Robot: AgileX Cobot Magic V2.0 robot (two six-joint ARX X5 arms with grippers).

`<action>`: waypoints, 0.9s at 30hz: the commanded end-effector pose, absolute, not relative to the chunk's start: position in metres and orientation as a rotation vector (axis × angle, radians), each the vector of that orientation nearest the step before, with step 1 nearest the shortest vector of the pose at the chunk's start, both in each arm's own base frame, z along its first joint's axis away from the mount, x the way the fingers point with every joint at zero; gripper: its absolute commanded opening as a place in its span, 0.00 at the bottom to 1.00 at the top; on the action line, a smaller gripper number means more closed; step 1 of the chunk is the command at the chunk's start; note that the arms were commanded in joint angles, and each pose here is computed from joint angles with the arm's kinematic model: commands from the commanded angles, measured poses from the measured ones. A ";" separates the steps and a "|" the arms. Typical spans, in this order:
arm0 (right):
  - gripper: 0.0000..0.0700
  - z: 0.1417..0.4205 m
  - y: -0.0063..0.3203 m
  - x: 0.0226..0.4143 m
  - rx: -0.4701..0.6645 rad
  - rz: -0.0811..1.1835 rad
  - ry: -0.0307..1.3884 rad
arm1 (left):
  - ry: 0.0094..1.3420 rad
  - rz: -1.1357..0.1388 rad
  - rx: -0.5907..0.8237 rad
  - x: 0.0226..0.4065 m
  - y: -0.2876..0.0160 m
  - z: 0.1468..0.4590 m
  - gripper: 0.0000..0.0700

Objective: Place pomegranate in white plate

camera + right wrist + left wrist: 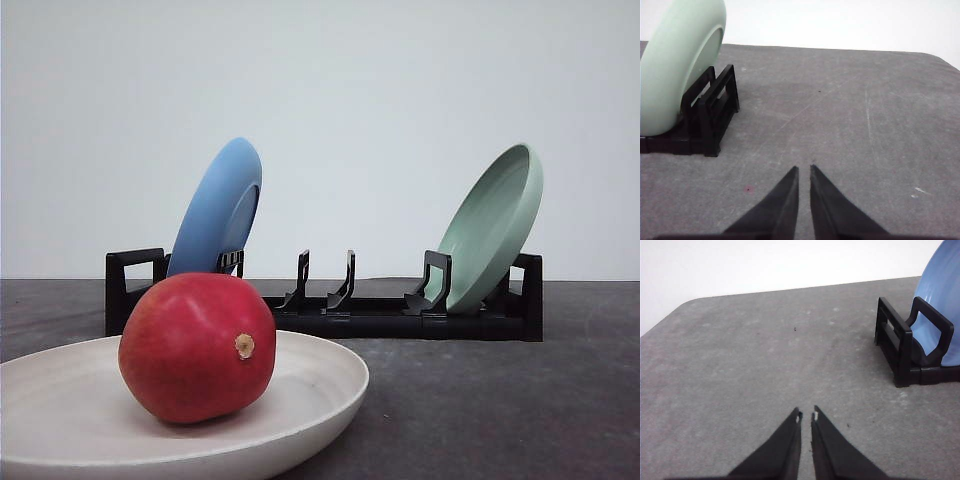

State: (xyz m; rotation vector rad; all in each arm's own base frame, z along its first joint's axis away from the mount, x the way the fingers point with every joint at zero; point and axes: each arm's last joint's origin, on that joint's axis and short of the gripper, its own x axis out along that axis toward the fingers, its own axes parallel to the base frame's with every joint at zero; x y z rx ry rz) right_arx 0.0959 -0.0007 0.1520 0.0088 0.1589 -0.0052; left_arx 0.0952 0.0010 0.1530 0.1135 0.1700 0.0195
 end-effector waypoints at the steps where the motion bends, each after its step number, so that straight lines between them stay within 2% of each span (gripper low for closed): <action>1: 0.05 0.152 -0.001 0.096 0.009 -0.010 0.150 | 0.180 0.021 0.114 0.096 0.001 0.149 0.03; 27: 0.05 0.152 -0.001 0.096 0.009 -0.009 0.150 | 0.180 0.022 0.114 0.096 0.001 0.149 0.03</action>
